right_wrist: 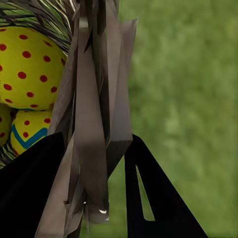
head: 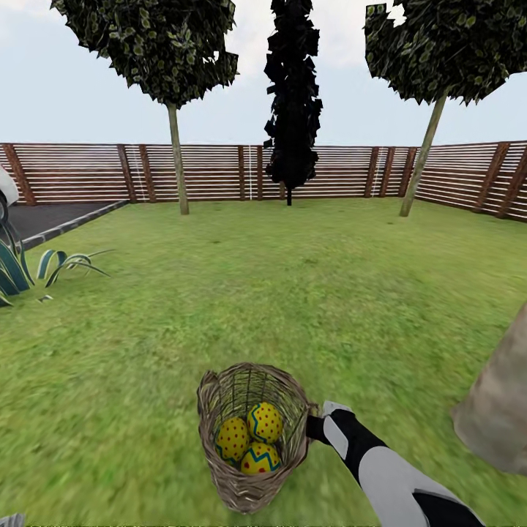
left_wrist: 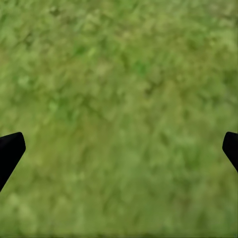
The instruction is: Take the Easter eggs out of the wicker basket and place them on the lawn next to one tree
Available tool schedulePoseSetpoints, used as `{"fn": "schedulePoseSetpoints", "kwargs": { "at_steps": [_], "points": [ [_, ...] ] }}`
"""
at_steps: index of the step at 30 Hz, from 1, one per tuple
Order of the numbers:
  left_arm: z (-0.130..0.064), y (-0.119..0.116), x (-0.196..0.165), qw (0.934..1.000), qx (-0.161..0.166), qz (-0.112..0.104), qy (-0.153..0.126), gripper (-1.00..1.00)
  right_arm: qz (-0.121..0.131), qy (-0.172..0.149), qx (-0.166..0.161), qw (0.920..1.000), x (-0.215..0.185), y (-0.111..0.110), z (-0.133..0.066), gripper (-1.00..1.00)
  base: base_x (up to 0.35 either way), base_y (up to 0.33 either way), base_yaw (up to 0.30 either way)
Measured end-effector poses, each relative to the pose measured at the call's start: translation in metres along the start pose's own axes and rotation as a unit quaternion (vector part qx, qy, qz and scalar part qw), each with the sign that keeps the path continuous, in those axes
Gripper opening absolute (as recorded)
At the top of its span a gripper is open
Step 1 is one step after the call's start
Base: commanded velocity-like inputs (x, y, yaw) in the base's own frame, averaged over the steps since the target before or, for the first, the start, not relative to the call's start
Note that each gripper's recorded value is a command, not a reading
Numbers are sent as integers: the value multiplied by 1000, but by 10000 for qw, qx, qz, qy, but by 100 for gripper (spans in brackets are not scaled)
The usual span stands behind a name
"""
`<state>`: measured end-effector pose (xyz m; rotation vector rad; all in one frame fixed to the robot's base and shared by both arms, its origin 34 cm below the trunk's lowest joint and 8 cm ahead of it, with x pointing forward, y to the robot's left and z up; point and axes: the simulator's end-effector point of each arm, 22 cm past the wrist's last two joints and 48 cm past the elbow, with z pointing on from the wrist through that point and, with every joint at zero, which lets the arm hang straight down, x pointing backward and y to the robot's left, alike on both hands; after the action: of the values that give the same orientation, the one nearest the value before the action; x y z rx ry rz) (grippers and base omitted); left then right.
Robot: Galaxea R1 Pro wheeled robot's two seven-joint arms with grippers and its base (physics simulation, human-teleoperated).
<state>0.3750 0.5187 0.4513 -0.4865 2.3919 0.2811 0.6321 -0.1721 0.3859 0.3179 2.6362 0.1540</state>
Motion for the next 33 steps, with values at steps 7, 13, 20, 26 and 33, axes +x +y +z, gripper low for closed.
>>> {"fn": "schedulePoseSetpoints", "kwargs": {
  "at_steps": [7, 13, 20, 26, 33],
  "points": [
    [9, 0, 13, 10000, 5, -5, -7, 100, -7, 47, -15, 10000, 1, -2, 6, -100, 0, 0, 0],
    [12, 0, 17, 10000, 5, -6, -5, 100, 67, -74, -31, 9999, 6, -3, 13, 100, 0, 0, 0],
    [12, 1, 17, 10000, -4, -2, 3, 100, 47, -2, -19, 10000, 13, -4, 15, 100, 0, 0, 0],
    [9, 2, 0, 9996, -23, 77, -273, 100, 60, 1, -30, 10000, 9, -1, 10, 100, 0, 0, 0],
    [-1, 1, -13, 9996, -24, 80, -278, 100, 50, 4, -28, 10000, -1, 2, -2, 100, 0, 0, 0]
  ]
}}
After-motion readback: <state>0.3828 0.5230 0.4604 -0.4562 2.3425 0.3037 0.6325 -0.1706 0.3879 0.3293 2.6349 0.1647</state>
